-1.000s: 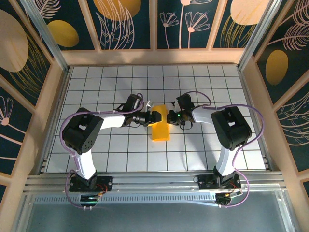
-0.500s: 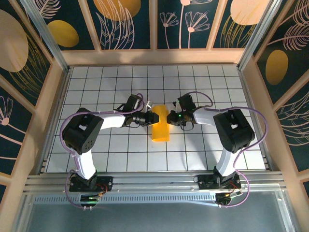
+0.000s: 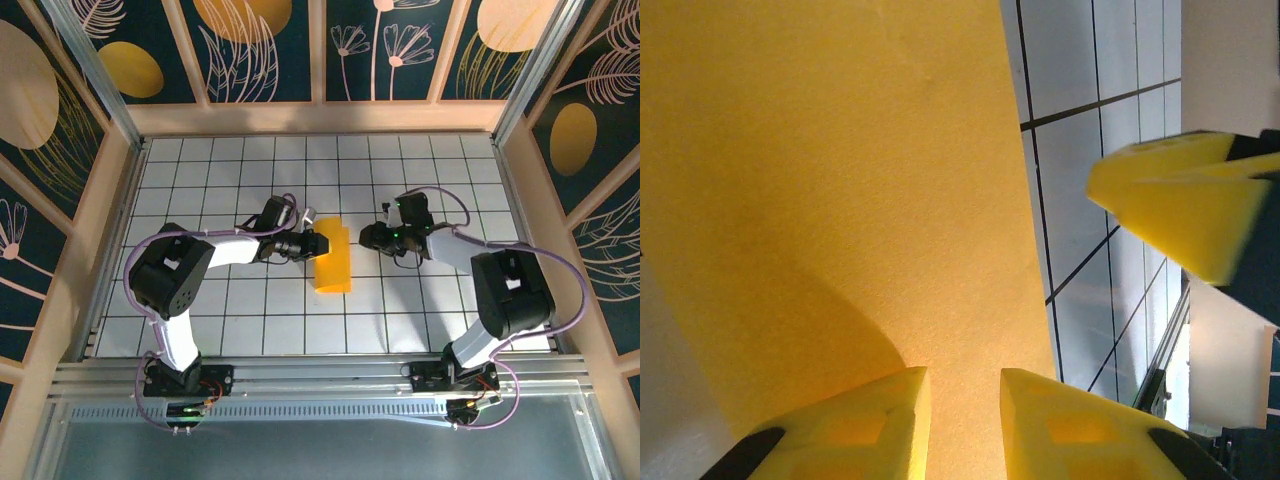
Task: Fold a paper plane with a square sheet of paper (fold left side to right side)
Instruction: First fold in half a square sheet of paper at the center of the table.
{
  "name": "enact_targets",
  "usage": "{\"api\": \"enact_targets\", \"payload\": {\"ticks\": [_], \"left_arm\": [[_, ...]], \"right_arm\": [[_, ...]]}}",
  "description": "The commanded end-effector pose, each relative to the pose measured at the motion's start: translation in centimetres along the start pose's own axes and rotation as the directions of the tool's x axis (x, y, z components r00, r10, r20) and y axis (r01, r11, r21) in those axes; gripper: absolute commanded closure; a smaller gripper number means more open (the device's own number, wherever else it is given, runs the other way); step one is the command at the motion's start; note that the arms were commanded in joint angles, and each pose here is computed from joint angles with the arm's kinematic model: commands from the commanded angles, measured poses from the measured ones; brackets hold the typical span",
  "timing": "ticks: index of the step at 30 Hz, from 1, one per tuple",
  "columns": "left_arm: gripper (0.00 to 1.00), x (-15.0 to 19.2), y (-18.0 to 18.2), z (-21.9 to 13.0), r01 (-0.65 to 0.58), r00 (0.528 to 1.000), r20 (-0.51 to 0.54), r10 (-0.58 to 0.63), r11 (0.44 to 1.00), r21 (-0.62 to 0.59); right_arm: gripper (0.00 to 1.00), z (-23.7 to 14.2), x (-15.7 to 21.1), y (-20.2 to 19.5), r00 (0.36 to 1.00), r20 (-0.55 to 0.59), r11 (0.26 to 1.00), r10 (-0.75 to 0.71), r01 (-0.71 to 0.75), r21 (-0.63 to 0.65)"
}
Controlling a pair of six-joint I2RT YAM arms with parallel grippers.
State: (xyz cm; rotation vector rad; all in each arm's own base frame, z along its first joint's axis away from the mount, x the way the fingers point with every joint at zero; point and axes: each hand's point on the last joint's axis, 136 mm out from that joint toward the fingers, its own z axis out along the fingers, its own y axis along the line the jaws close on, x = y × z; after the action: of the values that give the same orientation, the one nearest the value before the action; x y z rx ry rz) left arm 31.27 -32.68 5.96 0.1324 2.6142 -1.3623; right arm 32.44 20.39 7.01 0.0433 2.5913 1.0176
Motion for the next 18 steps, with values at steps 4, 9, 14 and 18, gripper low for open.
{"api": "enact_targets", "payload": {"ticks": [4, 9, 14, 18], "left_arm": [[0.77, 0.0, -0.3, 0.1, -0.018, 1.000, -0.012, 0.018, 1.000, -0.001], [0.77, 0.3, -0.2, 0.2, -0.017, 1.000, -0.021, 0.017, 1.000, 0.002], [0.78, 0.3, -0.3, 0.2, -0.019, 1.000, -0.024, 0.019, 1.000, 0.006], [0.78, 0.2, -0.5, 0.2, -0.023, 1.000, -0.020, 0.023, 1.000, 0.005]], "right_arm": [[0.53, 0.3, 1.3, 4.9, 0.998, -0.061, 0.959, -0.033, 0.014, -0.285], [0.53, 2.6, 1.7, 5.2, 0.993, -0.109, 0.958, -0.048, 0.015, -0.288], [0.60, 4.1, 2.1, 5.6, 0.988, -0.142, 0.955, -0.057, 0.012, -0.296], [0.68, 4.1, 2.2, 5.6, 0.989, -0.139, 0.954, -0.057, 0.013, -0.299]]}}
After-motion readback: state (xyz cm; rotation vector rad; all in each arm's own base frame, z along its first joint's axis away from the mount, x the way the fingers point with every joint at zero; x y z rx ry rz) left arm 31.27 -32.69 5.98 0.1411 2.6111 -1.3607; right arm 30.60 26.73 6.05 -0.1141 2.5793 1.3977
